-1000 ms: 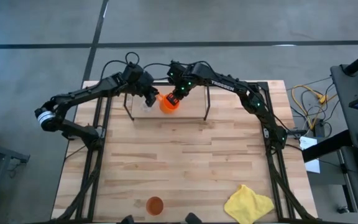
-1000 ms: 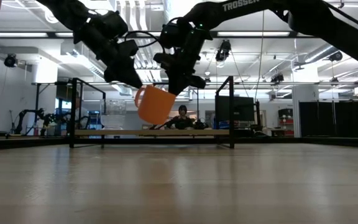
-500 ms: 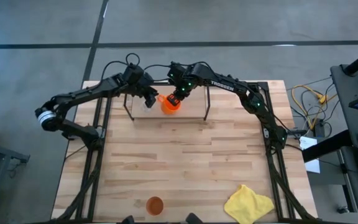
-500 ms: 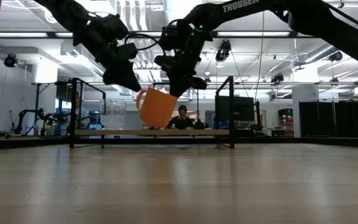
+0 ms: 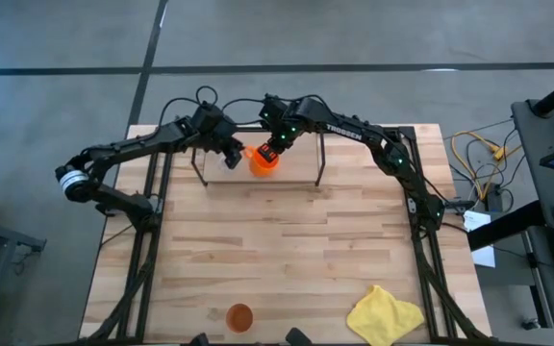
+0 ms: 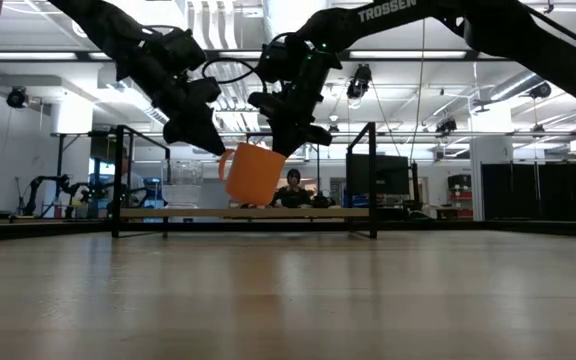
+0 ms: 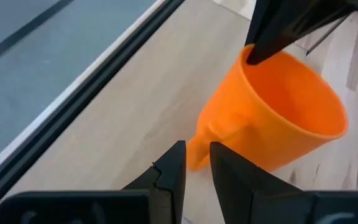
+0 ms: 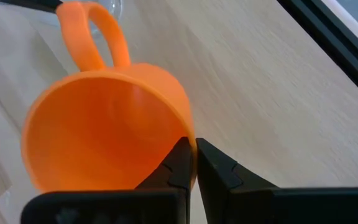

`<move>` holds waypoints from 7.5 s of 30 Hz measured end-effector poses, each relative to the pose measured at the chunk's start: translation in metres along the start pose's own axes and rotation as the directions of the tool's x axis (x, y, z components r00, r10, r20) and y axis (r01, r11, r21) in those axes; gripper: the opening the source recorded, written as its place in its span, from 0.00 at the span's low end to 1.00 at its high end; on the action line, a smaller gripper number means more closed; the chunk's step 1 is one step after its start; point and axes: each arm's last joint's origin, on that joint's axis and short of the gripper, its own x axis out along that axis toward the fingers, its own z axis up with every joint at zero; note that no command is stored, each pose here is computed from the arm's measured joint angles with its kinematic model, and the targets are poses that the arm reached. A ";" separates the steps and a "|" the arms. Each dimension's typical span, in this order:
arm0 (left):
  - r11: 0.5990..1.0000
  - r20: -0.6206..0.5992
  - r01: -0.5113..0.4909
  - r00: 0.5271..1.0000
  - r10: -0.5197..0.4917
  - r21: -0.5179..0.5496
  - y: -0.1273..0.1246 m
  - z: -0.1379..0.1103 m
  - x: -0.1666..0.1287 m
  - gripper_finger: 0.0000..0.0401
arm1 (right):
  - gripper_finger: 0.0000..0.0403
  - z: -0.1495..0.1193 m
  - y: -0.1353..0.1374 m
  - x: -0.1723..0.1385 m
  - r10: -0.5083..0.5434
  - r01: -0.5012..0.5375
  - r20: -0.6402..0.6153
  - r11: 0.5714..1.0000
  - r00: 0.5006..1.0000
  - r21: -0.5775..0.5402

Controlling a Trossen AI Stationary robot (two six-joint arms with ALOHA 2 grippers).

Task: Stack small to large cups/mugs on shelf
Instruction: Put the orange mug on the shelf, then put the light orange cup on the shelf

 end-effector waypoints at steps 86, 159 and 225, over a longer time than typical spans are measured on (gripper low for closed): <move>0.978 0.115 -0.208 0.972 0.206 0.000 0.009 0.019 0.009 0.15 | 0.03 0.003 -0.002 0.010 -0.058 0.059 0.064 0.998 0.996 -0.012; 0.883 0.091 0.468 0.882 -0.463 -0.033 -0.091 -0.027 -0.147 0.15 | 0.17 -0.115 0.174 -0.086 0.029 -0.071 -0.147 0.954 0.989 -0.293; 0.865 -0.578 0.490 0.738 -0.347 0.107 -0.361 -0.108 -0.081 0.15 | 0.17 -0.161 0.145 -0.237 -0.039 0.083 0.191 0.970 0.981 -0.229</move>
